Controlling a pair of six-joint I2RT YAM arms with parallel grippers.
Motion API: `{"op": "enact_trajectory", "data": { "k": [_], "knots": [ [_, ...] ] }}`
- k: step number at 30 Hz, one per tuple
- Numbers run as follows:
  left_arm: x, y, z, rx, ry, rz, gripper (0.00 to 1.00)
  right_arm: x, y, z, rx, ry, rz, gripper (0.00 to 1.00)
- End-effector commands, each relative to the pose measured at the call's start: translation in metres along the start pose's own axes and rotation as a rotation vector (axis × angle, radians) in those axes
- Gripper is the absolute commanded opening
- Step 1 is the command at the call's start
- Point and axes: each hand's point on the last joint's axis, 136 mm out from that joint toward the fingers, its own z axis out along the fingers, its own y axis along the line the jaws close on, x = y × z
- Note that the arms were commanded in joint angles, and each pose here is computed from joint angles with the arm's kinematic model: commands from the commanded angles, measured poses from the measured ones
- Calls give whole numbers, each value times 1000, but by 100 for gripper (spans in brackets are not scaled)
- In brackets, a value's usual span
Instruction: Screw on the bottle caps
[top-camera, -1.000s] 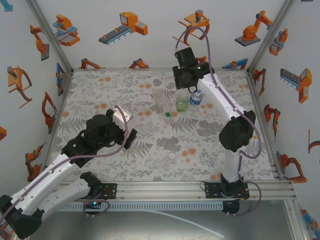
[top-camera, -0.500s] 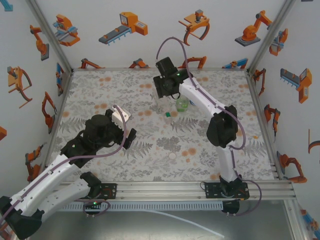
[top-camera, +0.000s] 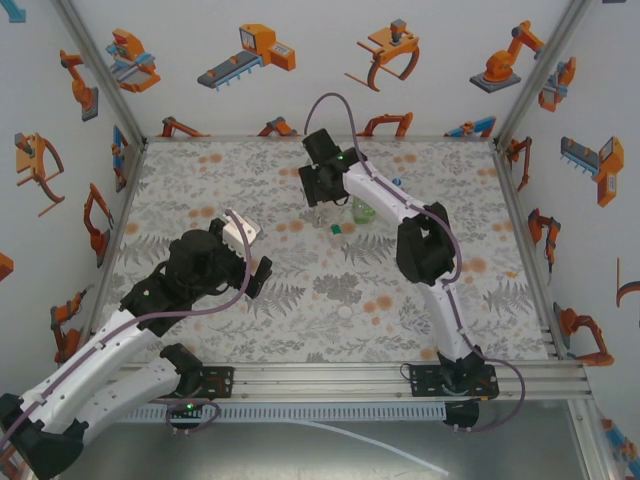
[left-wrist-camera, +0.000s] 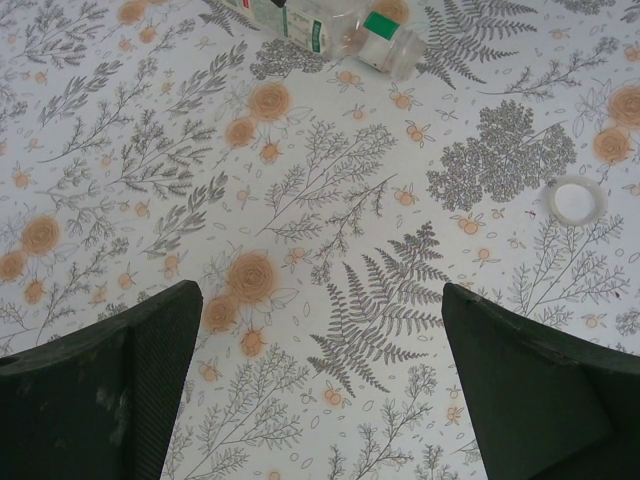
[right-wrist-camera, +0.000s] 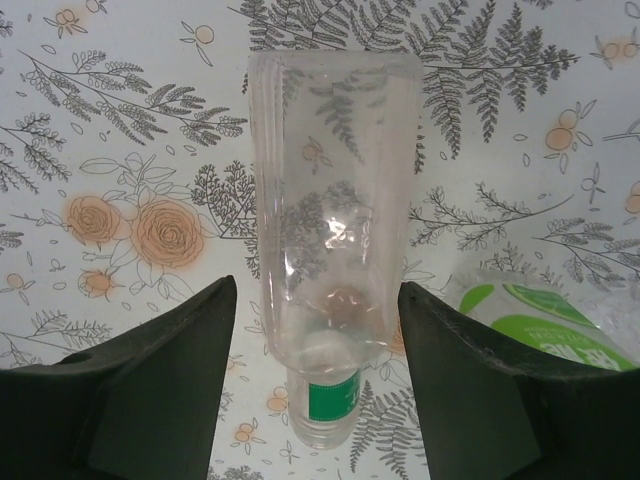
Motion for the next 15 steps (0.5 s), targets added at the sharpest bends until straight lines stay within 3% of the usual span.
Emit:
{"op": "enact_trajectory", "data": {
  "k": [1, 15],
  "knots": [
    [-1, 1, 2, 3, -8, -18, 97, -5, 6, 10, -16, -13, 11, 61],
    [0, -4, 4, 30, 1, -26, 97, 22, 23, 38, -70, 57, 49, 62]
  ]
}}
